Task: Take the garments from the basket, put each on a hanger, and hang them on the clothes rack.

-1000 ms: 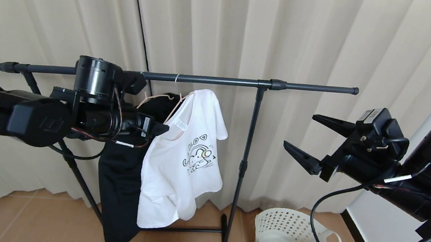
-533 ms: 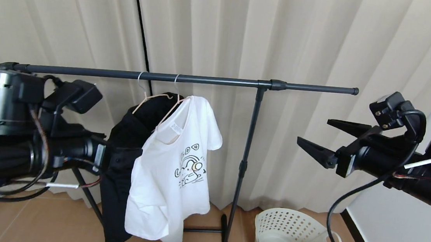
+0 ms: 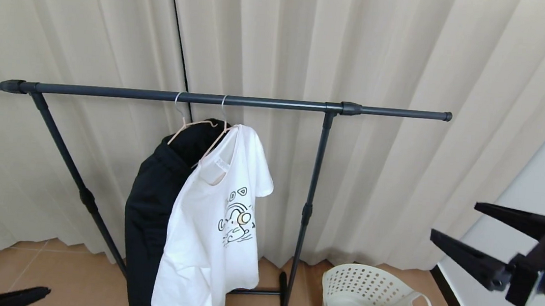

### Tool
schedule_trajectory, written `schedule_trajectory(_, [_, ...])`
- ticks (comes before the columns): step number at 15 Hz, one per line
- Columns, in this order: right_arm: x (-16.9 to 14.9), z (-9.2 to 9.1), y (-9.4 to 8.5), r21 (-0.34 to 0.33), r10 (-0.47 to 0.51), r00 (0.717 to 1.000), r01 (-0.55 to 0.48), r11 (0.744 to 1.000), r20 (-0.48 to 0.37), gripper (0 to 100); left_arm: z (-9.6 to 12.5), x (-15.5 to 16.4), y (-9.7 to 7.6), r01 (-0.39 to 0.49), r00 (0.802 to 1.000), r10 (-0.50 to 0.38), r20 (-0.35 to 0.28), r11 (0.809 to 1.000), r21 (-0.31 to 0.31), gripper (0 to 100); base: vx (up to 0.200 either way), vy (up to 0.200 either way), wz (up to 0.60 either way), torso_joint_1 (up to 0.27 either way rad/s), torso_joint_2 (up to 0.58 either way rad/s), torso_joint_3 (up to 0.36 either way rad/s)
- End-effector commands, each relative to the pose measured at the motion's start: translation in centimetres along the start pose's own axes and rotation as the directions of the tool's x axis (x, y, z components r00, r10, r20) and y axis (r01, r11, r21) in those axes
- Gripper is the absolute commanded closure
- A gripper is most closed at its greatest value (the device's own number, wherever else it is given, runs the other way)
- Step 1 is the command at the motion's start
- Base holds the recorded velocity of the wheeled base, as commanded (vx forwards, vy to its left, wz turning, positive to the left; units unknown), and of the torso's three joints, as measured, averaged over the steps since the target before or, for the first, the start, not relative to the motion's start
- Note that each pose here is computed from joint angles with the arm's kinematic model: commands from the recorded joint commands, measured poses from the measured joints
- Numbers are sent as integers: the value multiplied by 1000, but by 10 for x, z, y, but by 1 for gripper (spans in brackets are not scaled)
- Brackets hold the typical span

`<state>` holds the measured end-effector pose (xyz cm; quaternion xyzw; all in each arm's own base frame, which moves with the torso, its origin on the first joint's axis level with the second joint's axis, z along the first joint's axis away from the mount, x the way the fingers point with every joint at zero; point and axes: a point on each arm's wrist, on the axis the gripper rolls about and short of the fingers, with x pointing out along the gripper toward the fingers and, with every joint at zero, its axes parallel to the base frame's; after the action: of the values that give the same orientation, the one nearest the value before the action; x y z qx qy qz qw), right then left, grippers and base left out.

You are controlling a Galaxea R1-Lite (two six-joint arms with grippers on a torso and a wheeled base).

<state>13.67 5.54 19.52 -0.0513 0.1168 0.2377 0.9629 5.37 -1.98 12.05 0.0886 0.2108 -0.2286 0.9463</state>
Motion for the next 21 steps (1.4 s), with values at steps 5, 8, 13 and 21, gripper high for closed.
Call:
schedule_trajectory(5, [-77,-97,14,-4,-79,996,79,997,30,0,-55,-25,-11,-97,992,98,78,995,-20,0,0,0,0,0,0,0])
schedule_trajectory(8, [-91,-116,15,-3,-131,991,131,991,14,0,-57,-30,-11,-250,958,259,122,965,-78,0,0,0,0,0,0,0])
schedule_trajectory(13, [-112,-140,17,-1,-229,973,229,973,9,0,-64,-44,-19,-337,884,348,311,937,-90,0,0,0,0,0,0,0])
schedule_trajectory(21, [-127,-147,21,36,-506,854,505,862,121,0,-69,-51,-23,-368,829,377,414,924,-104,0,0,0,0,0,0,0])
